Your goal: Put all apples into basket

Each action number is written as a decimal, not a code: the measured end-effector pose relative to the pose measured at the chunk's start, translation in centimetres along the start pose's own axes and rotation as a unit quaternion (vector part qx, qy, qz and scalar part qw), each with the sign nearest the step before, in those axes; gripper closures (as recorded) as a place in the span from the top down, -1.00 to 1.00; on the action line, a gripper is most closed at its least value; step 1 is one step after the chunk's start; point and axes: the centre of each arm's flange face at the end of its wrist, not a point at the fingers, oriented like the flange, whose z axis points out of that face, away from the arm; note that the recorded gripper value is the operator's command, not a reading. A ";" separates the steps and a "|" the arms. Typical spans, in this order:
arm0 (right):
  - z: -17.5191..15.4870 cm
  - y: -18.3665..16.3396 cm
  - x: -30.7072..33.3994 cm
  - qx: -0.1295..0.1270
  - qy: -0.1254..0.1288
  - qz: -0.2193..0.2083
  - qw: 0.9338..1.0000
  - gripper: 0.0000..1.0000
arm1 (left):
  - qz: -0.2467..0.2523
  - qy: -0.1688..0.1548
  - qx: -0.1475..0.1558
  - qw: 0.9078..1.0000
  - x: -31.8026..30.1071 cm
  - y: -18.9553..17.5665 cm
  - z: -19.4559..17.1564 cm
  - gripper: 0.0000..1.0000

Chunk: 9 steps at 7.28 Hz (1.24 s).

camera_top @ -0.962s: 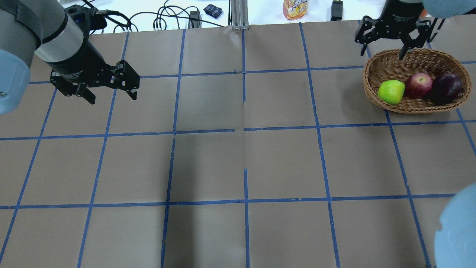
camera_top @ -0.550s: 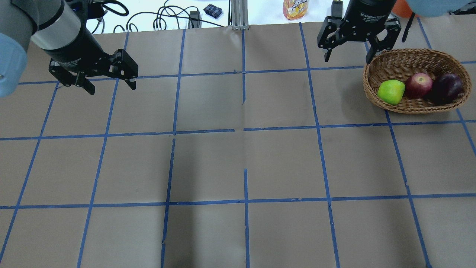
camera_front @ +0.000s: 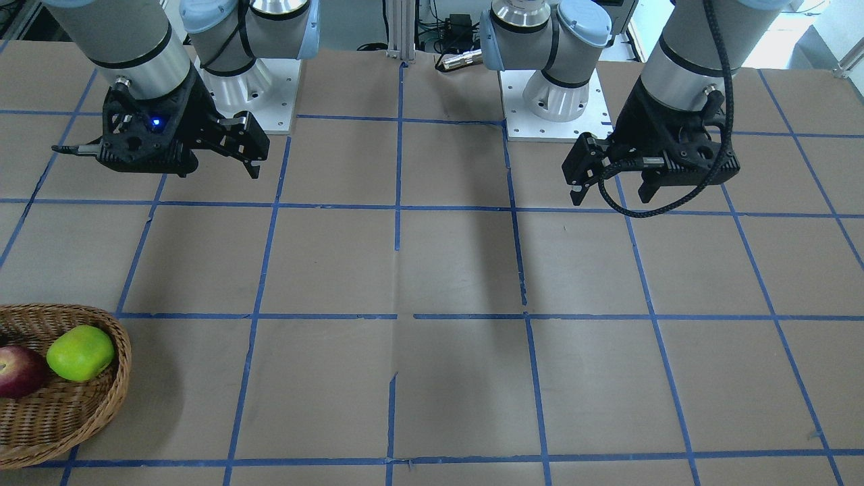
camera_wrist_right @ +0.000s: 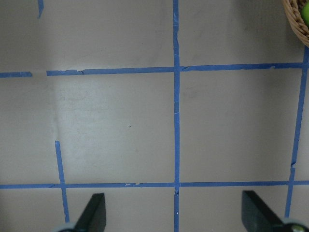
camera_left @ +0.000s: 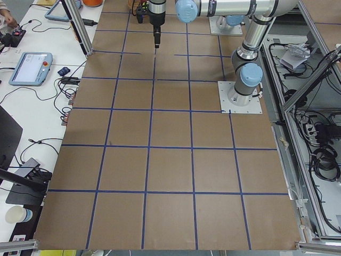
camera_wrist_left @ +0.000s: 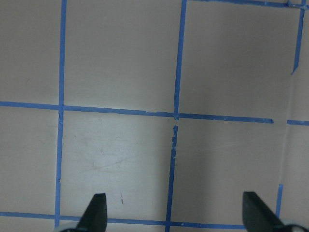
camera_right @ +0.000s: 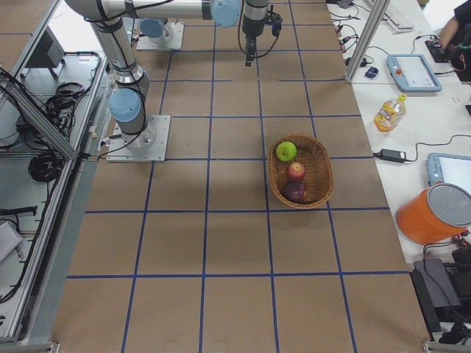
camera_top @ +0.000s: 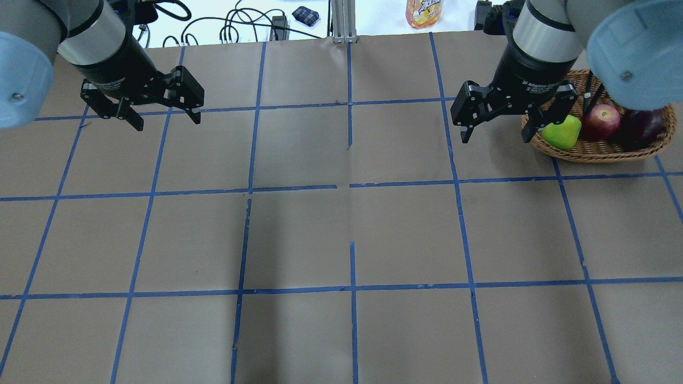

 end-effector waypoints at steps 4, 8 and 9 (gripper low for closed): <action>-1.2 1.1 1.6 0.015 0.002 0.012 1.000 1.00 | -0.002 -0.003 -0.009 1.000 -0.1 -0.6 1.2 1.00; -1.8 2.3 1.7 0.013 0.002 0.008 1.000 1.00 | 0.003 -0.004 -0.010 1.000 0.2 -0.5 1.4 1.00; -1.9 2.3 1.7 0.013 0.001 0.007 1.000 1.00 | 0.005 -0.002 0.002 1.000 0.4 -0.2 0.3 1.00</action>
